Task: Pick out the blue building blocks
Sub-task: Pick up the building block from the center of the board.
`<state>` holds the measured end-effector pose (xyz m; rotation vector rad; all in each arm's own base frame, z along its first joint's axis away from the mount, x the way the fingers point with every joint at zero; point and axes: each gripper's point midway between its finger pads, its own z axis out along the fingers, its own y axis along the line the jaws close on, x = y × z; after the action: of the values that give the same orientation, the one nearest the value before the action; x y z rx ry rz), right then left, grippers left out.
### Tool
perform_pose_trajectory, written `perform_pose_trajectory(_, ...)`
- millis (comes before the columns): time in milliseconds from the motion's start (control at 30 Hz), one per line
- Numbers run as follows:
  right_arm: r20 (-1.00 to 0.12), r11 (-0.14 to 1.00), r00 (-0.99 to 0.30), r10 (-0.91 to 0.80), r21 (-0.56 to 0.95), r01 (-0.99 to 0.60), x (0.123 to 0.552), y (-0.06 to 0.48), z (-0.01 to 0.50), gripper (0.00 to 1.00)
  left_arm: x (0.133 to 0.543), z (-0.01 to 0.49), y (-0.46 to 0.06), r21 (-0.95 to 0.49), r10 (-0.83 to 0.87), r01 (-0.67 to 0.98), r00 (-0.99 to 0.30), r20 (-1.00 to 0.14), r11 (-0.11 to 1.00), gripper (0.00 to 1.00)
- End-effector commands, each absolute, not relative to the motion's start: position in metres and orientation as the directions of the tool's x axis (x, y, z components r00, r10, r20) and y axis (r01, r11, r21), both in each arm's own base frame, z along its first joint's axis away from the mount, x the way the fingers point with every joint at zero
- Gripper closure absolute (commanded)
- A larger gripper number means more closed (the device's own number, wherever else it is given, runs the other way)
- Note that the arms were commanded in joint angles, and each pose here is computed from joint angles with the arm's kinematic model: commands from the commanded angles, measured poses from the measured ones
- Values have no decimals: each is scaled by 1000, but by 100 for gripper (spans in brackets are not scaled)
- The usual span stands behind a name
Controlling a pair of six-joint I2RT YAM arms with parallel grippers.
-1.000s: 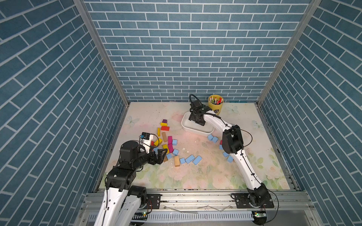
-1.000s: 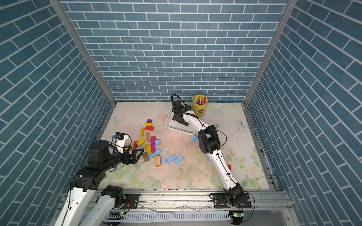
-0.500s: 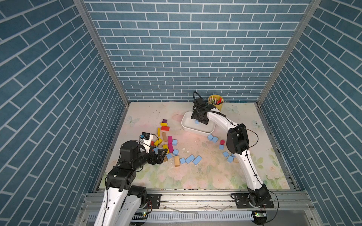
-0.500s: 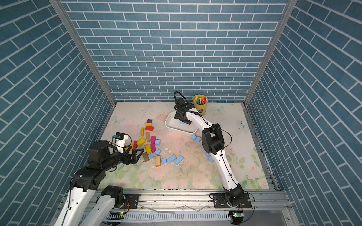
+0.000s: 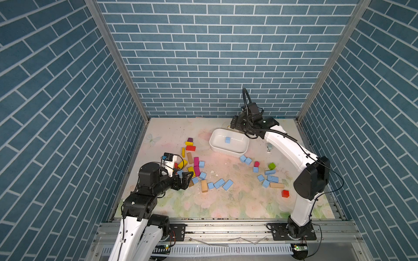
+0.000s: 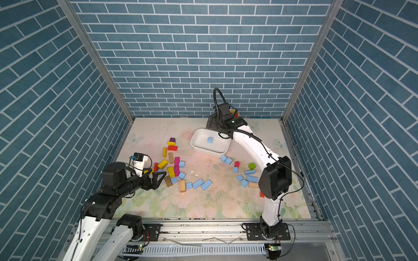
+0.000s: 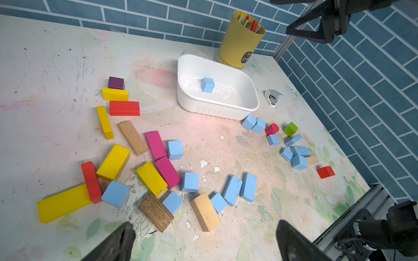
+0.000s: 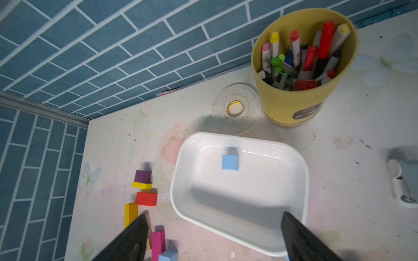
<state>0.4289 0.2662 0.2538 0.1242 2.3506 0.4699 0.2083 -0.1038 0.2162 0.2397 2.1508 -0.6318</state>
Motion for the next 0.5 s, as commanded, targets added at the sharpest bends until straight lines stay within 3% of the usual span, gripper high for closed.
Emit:
perform_pose_trajectory(0, -677, 945, -717, 168, 318, -80, 414, 249, 249, 3, 208, 213, -103, -346, -42, 381, -620, -784, 857, 1)
perform_pose_trajectory(467, -698, 956, -715, 33, 231, -181, 336, 199, 236, 1, 214, 205, -94, -336, -64, 311, -644, -763, 889, 1)
